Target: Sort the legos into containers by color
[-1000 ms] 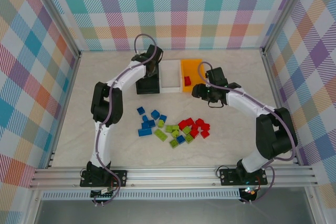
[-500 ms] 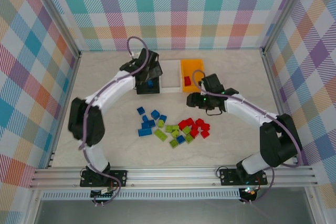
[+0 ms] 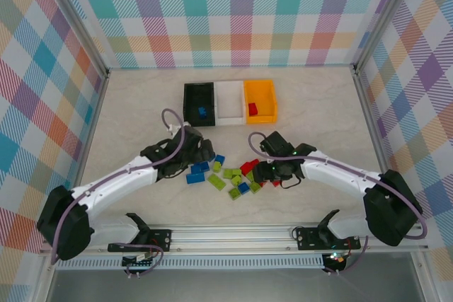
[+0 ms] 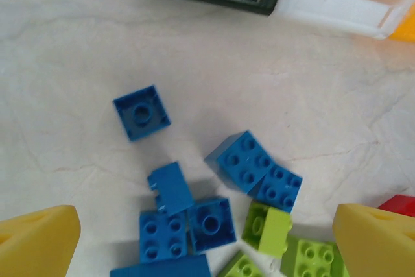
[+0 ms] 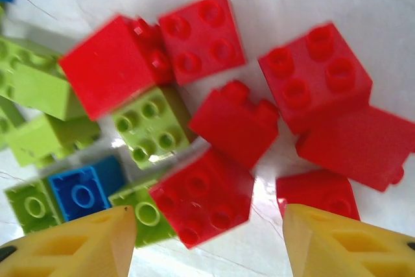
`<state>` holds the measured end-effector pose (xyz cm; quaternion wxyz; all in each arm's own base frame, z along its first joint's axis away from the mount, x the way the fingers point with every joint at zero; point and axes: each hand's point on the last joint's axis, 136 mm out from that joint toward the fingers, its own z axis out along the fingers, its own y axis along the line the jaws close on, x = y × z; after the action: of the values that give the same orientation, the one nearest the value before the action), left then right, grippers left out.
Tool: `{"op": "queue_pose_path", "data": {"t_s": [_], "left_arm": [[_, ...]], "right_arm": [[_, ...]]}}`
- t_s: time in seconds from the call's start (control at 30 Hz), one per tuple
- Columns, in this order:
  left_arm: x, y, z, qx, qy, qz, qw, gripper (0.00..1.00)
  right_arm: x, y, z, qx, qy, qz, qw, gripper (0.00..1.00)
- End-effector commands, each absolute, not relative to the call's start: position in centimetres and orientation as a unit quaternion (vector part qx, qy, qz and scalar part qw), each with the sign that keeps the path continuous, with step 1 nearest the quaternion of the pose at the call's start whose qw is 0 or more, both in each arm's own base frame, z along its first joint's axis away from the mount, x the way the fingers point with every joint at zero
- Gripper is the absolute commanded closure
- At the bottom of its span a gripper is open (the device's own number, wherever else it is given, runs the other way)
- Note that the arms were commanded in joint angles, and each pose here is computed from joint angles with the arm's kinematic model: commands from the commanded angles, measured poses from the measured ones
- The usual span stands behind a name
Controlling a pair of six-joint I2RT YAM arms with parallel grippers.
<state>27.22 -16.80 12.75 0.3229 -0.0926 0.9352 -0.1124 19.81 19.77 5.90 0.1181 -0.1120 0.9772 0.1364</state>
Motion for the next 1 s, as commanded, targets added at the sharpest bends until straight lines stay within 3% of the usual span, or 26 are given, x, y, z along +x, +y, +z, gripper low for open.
{"op": "queue_pose_path", "data": {"t_s": [0.0,0.63,0.97], "left_arm": [[26.5,-17.0,13.1,-0.110,0.927,-0.141,0.328,0.00],[26.1,-16.0,12.0,-0.113,0.933,-0.115,0.321,0.00],[26.1,-15.9,12.0,-0.113,0.935,-0.111,0.319,0.00]], "right_arm": [[18.9,19.2,5.0,-0.110,0.980,0.125,0.107,0.40],[20.6,20.7,3.8,-0.163,0.976,0.078,0.119,0.40],[20.6,20.9,3.6,-0.166,0.976,0.081,0.117,0.54]]}}
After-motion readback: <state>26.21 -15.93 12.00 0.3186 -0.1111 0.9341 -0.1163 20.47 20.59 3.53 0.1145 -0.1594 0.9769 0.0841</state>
